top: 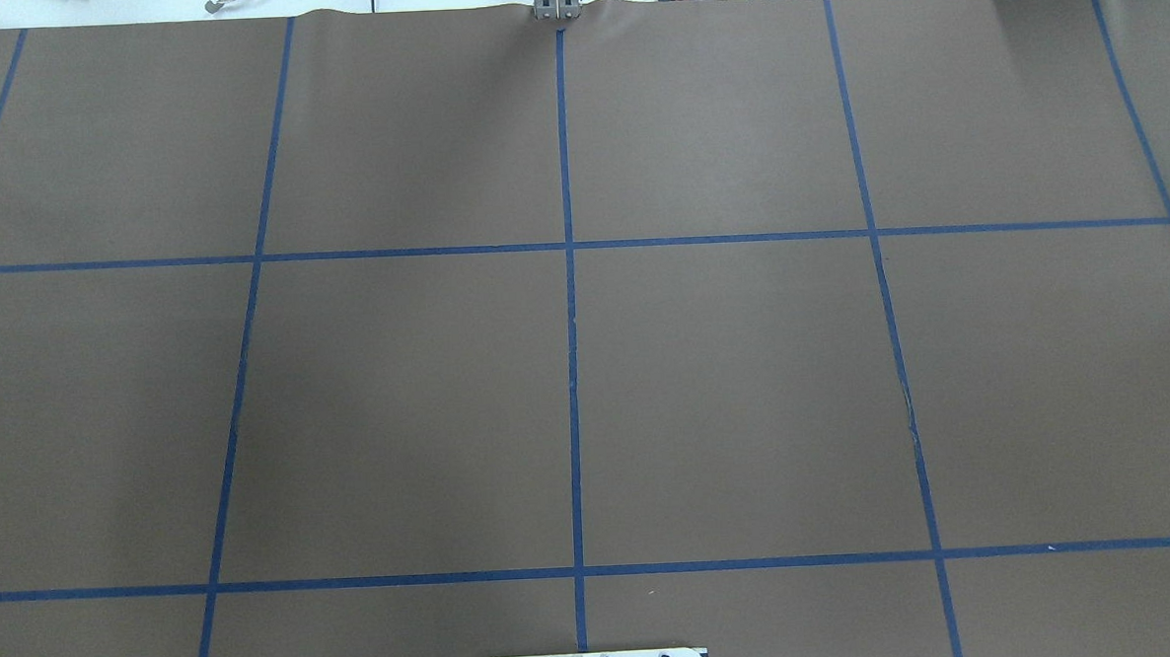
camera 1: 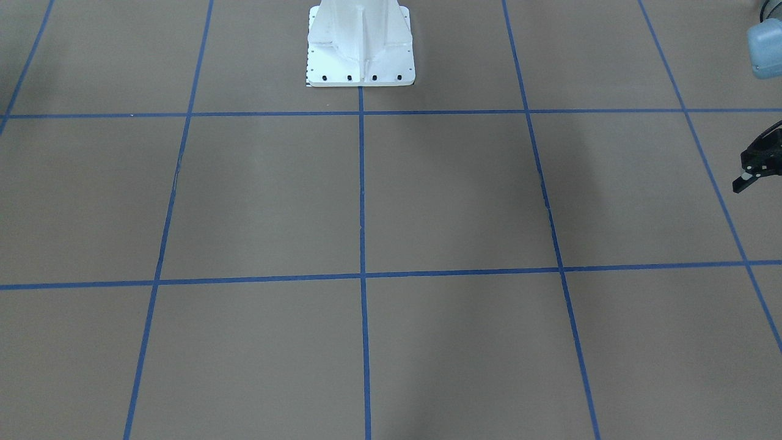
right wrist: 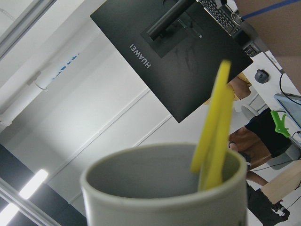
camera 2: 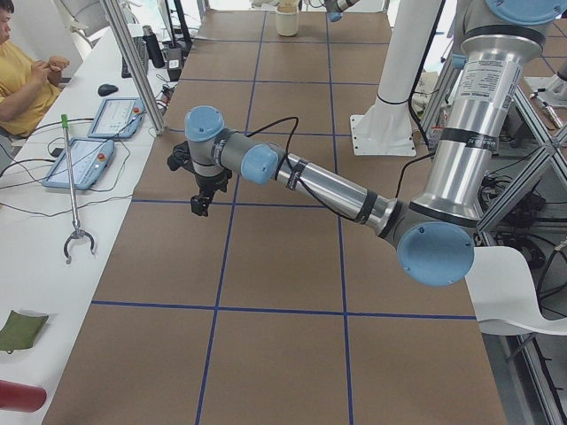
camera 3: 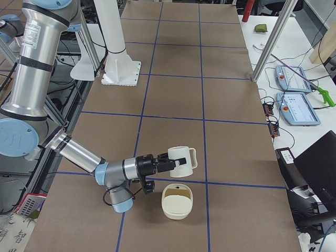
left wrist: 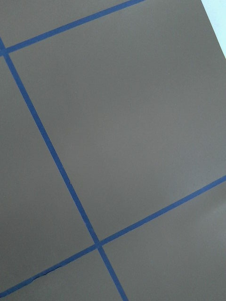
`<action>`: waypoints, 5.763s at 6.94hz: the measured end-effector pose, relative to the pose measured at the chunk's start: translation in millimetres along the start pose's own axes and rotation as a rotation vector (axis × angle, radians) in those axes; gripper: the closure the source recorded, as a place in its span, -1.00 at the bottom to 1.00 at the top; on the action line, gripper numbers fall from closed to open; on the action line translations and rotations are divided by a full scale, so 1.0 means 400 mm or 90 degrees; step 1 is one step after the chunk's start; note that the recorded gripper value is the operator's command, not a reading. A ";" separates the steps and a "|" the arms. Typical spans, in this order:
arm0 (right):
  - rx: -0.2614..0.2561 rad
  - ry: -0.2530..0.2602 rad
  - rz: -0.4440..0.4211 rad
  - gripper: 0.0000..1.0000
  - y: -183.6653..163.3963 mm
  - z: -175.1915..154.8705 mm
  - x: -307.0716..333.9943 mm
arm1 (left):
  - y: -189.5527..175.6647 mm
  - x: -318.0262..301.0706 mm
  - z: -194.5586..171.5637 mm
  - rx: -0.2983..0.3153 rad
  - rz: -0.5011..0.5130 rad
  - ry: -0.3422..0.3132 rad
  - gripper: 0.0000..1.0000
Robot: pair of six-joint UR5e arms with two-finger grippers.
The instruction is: Left arm hands cup to right arm to dump lemon
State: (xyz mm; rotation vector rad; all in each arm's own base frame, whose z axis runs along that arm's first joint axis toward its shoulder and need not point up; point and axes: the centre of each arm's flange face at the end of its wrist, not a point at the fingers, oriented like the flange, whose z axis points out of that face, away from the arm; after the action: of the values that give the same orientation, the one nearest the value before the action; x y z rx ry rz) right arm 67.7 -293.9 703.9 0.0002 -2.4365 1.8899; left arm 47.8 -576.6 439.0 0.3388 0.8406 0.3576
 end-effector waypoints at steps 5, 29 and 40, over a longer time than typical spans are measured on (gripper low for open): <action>-0.022 -0.009 0.059 1.00 0.009 -0.013 -0.008 | -0.010 0.007 -0.004 0.002 0.000 0.001 -1.00; -0.376 0.333 -1.493 1.00 0.364 0.672 0.308 | -0.271 0.651 -0.094 0.057 -0.331 0.125 -1.00; -0.168 0.313 -1.722 0.97 1.155 0.725 1.242 | -0.437 1.146 -0.061 0.043 -0.560 0.208 -1.00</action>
State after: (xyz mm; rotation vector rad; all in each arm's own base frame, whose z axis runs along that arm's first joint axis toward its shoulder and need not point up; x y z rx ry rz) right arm -458.1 -441.9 207.8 1.4296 -0.4435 0.0303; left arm 341.0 -528.5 47.9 -0.0532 1.2337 -0.4498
